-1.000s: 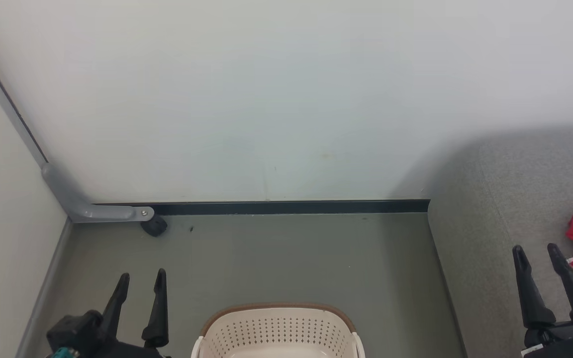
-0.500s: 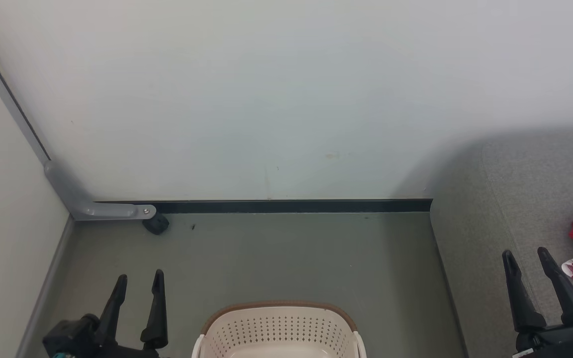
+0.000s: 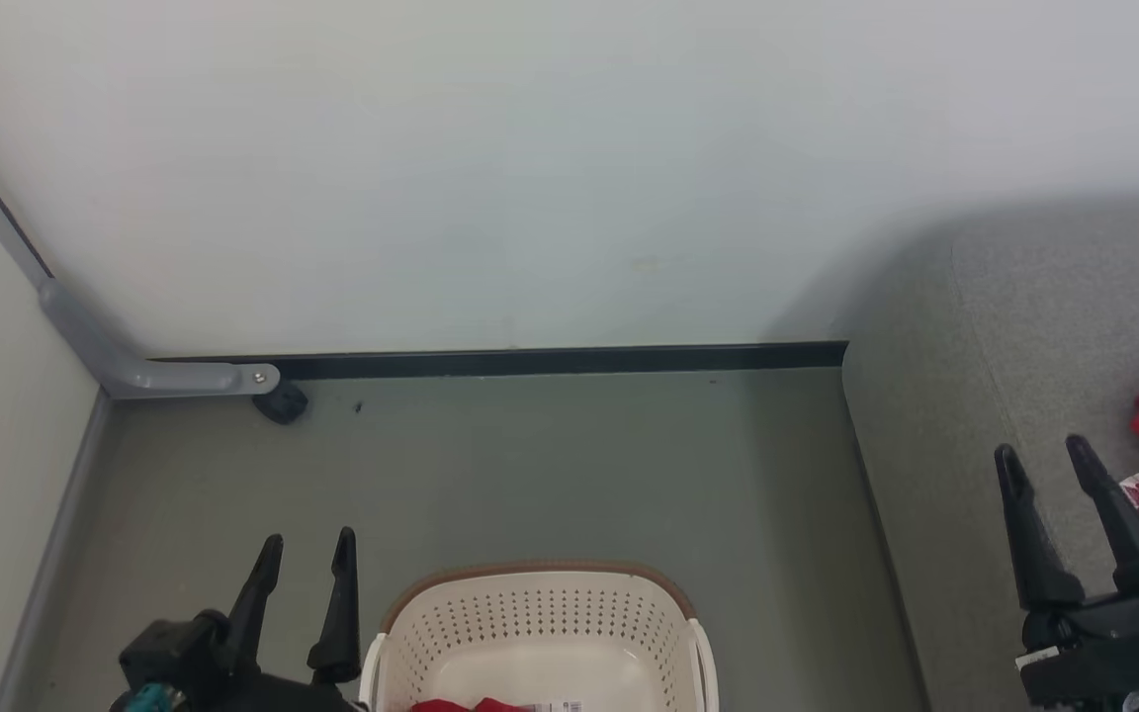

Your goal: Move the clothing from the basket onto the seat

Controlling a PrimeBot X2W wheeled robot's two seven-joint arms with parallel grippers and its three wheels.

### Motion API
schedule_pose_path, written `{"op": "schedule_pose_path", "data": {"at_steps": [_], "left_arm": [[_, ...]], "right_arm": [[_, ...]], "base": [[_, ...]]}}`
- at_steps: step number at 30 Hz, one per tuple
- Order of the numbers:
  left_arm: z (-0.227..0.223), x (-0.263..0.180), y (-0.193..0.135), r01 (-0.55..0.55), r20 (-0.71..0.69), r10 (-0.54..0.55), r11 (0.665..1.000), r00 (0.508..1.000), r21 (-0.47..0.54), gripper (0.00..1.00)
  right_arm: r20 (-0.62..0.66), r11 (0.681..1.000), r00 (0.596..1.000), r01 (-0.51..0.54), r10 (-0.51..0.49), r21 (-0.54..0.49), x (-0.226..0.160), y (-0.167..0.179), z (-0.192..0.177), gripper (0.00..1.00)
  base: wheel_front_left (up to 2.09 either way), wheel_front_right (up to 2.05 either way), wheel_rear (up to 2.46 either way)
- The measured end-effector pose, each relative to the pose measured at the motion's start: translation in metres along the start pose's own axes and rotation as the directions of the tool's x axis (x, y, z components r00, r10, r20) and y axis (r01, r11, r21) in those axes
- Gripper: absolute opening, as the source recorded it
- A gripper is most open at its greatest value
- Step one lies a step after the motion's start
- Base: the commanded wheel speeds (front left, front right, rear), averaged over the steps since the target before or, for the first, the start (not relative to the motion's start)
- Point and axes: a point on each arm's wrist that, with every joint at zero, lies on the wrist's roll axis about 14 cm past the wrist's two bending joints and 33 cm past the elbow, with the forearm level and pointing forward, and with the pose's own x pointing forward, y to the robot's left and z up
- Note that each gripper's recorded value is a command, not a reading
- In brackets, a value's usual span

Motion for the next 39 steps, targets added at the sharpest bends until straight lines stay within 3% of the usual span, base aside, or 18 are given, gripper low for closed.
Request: {"op": "schedule_pose_path", "data": {"at_steps": [12,18,24,29,39], "left_arm": [[-0.050,0.045,-0.006,0.050,-0.183,-0.039,0.997,0.982,0.052,1.00],[-0.094,0.058,0.007,0.035,-0.325,-0.010,0.997,0.946,0.071,1.00],[-0.149,0.056,0.023,0.040,-0.501,0.021,0.993,0.865,0.111,1.00],[-0.200,0.049,0.033,0.089,-0.650,0.038,0.983,0.759,0.162,1.00],[-0.263,0.037,0.051,0.127,-0.806,0.080,0.974,0.587,0.189,1.00]], "right_arm": [[-0.029,0.999,0.998,0.049,-0.049,-0.017,0.018,-0.025,-0.013,1.00],[-0.034,0.997,0.997,0.074,-0.073,0.017,0.033,-0.032,-0.023,1.00],[-0.047,0.996,0.995,0.090,-0.089,0.016,0.047,-0.042,-0.035,1.00],[-0.075,0.994,0.992,0.107,-0.106,0.009,0.058,-0.053,-0.051,1.00],[-0.128,0.996,0.987,0.091,-0.093,-0.018,0.075,-0.062,-0.078,1.00]], "base": [[0.00,0.00,0.00],[0.00,0.00,0.00],[0.00,0.00,0.00],[0.00,0.00,0.00],[0.00,0.00,0.00]]}}
